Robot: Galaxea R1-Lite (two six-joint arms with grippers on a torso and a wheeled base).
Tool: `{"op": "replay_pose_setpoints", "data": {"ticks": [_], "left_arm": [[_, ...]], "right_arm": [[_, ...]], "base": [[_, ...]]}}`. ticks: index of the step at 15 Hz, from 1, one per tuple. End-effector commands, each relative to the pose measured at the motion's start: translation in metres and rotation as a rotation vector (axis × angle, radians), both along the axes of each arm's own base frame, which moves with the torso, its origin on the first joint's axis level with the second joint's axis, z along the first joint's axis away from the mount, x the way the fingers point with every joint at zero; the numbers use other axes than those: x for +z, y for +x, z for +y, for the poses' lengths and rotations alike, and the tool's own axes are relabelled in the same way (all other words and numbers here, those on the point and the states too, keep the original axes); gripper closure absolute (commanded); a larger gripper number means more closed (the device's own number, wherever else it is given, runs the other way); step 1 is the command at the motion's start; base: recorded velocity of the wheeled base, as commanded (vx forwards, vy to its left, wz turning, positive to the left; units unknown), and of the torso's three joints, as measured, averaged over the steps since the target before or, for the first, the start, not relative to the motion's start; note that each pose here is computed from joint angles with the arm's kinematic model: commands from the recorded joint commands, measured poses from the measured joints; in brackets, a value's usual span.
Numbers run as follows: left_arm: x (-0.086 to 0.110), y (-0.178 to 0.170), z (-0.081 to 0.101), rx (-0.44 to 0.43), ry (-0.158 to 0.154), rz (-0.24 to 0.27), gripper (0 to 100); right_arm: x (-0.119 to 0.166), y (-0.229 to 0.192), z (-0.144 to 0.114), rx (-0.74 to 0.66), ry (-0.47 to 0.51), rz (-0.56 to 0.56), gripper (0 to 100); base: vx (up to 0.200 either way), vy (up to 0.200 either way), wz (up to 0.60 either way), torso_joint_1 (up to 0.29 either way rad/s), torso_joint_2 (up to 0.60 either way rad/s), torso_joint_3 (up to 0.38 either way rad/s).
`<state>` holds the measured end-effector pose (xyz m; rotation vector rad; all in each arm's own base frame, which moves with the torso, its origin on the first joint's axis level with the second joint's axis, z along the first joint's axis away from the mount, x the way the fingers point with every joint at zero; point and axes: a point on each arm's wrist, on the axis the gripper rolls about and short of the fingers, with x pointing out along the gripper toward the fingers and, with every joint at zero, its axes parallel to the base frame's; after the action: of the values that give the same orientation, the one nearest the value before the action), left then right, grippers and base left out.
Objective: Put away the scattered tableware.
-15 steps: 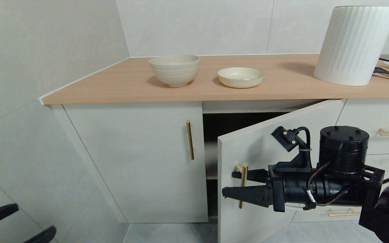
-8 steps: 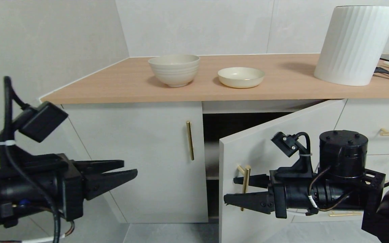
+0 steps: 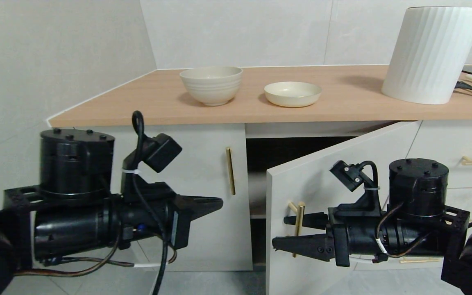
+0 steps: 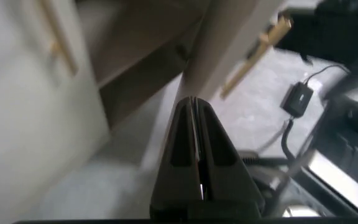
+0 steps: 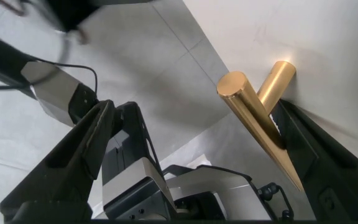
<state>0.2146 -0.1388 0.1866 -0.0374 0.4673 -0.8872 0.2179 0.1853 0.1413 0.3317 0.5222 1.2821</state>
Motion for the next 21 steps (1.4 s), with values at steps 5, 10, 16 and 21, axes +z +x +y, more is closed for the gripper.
{"op": "replay_pose_setpoints", "data": {"ticks": [5, 10, 16, 21], "left_arm": [[-0.048, 0.044, -0.057, -0.048, -0.066, 0.067, 100], [-0.042, 0.062, -0.074, -0.058, -0.093, 0.029, 100], [-0.044, 0.060, -0.084, -0.075, -0.109, 0.052, 100], [-0.047, 0.059, -0.089, -0.092, -0.113, 0.050, 100]], "right_arm": [[0.000, 0.000, 0.000, -0.007, 0.000, -0.004, 0], [0.001, 0.001, 0.000, -0.010, 0.002, -0.006, 0], [0.000, 0.003, 0.000, -0.042, -0.003, -0.012, 0], [0.006, 0.015, -0.013, -0.119, 0.009, -0.035, 0]], "base": [[0.000, 0.000, 0.00, 0.000, 0.00, 0.000], [0.000, 0.000, 0.00, 0.000, 0.00, 0.000], [0.000, 0.000, 0.00, 0.000, 0.00, 0.000], [0.000, 0.000, 0.00, 0.000, 0.00, 0.000]]}}
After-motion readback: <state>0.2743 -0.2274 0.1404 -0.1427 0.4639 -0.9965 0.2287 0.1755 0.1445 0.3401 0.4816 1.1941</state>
